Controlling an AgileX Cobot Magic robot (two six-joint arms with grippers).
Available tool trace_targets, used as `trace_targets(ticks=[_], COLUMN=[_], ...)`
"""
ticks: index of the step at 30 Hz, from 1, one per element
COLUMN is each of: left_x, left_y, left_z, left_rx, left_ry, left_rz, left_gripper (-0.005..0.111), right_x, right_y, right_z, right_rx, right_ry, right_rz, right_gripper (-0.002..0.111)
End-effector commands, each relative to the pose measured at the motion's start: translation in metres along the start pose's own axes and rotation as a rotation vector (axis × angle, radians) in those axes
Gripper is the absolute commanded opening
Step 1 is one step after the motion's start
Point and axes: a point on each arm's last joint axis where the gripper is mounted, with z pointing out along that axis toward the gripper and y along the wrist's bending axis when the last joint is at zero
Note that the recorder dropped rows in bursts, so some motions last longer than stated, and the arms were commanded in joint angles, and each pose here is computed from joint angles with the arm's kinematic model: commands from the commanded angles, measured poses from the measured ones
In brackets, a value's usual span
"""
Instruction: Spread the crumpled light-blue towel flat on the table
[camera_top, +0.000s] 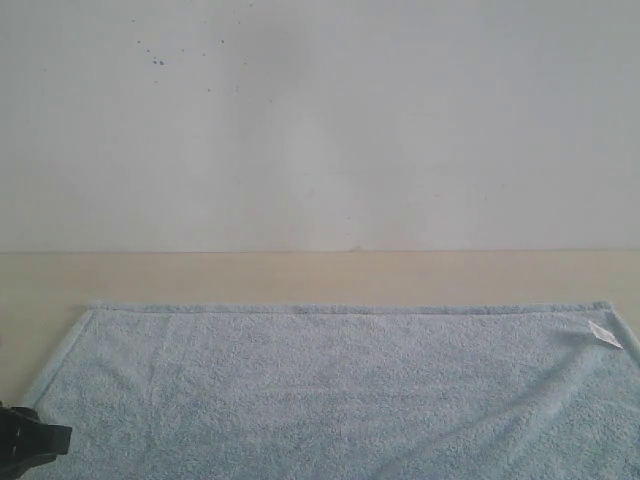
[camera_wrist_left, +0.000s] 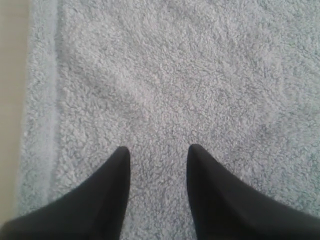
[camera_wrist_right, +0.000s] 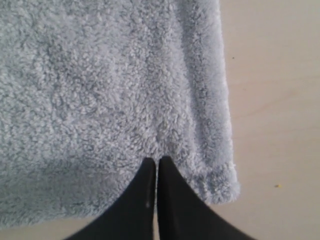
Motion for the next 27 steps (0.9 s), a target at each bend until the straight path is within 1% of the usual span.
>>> trace_targets(ticks=[1, 10, 14, 18, 23, 27], left_x=[0.002, 0.011, 0.014, 0.010, 0.009, 0.017], left_y=[0.001, 0.006, 0.009, 0.010, 0.015, 0.015], left_z=[0.009, 0.032, 0.039, 0.040, 0.039, 0.038], left_rx=[-0.002, -0.015, -0.040, -0.052, -0.104, -0.107], left_ry=[0.031, 0.124, 0.149, 0.141, 0.139, 0.162], left_rz=[-0.011, -0.018, -0.020, -0.018, -0.018, -0.031], left_gripper=[0.037, 0.037, 0.037, 0.037, 0.037, 0.037], right_x=[-0.001, -0.001, 0.000, 0.002, 0.002, 0.002], right_y=[-0.001, -0.001, -0.001, -0.001, -0.001, -0.001], right_z=[0.000, 0.000, 0.000, 0.000, 0.000, 0.000], right_rx=[0.004, 0.004, 0.003, 0.001, 0.001, 0.002], right_ry=[-0.009, -0.008, 0.003, 0.019, 0.021, 0.021], right_rz=[0.004, 0.004, 0.004, 0.004, 0.004, 0.001], right_gripper=[0.001, 0.001, 0.001, 0.001, 0.001, 0.001])
